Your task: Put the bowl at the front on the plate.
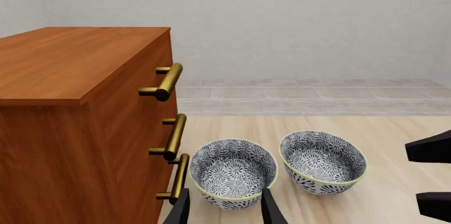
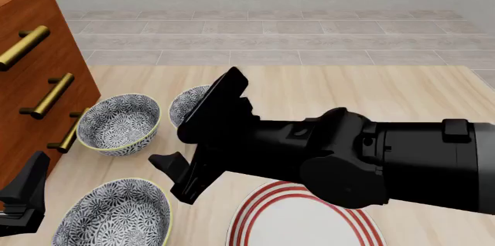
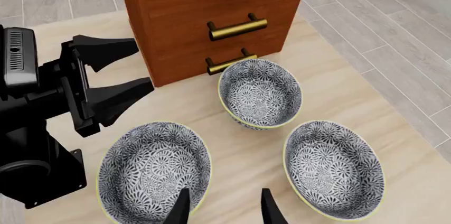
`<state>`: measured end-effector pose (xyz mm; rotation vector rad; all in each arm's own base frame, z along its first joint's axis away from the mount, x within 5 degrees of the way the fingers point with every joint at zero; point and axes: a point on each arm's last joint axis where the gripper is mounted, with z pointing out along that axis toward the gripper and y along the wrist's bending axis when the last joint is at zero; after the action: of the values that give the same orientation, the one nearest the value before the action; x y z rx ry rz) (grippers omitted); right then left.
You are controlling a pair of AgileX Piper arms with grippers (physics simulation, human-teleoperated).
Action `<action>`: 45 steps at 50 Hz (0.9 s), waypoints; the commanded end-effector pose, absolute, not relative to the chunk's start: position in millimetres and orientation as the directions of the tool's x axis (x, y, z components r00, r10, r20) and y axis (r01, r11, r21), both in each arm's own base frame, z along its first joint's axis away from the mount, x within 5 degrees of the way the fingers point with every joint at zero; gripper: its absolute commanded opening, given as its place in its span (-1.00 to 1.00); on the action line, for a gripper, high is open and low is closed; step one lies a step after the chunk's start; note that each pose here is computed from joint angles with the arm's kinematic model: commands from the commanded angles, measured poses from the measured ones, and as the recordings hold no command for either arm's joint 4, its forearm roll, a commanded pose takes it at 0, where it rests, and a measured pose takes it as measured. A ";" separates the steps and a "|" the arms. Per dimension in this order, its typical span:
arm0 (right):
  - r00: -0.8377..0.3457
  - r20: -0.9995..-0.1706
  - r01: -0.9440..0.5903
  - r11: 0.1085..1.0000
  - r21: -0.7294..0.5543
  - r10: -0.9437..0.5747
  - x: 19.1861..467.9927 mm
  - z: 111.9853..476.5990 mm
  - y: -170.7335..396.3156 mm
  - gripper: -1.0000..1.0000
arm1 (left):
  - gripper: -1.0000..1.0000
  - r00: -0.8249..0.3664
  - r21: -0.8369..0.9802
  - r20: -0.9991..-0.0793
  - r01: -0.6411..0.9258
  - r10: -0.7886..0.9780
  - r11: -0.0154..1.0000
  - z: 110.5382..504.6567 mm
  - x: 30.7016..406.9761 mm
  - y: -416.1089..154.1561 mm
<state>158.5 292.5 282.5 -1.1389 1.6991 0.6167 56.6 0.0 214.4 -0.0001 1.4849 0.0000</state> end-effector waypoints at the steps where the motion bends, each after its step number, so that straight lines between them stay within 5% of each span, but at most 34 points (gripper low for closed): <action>1: -0.102 -0.900 -0.904 0.418 -0.094 -0.423 159.1 274.3 307.5 1.00 | 1.00 0.086 0.000 -0.996 0.000 0.000 1.000 214.4 56.6 0.0; 45: -0.121 -0.879 -0.921 0.382 -0.075 -0.462 159.7 231.6 345.2 1.00 | 1.00 0.086 0.000 -0.996 0.000 0.000 1.000 214.4 56.6 0.0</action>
<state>162.1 337.5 240.9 -1.2084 1.7354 0.6299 56.6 0.0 214.4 -0.0001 1.4849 0.0000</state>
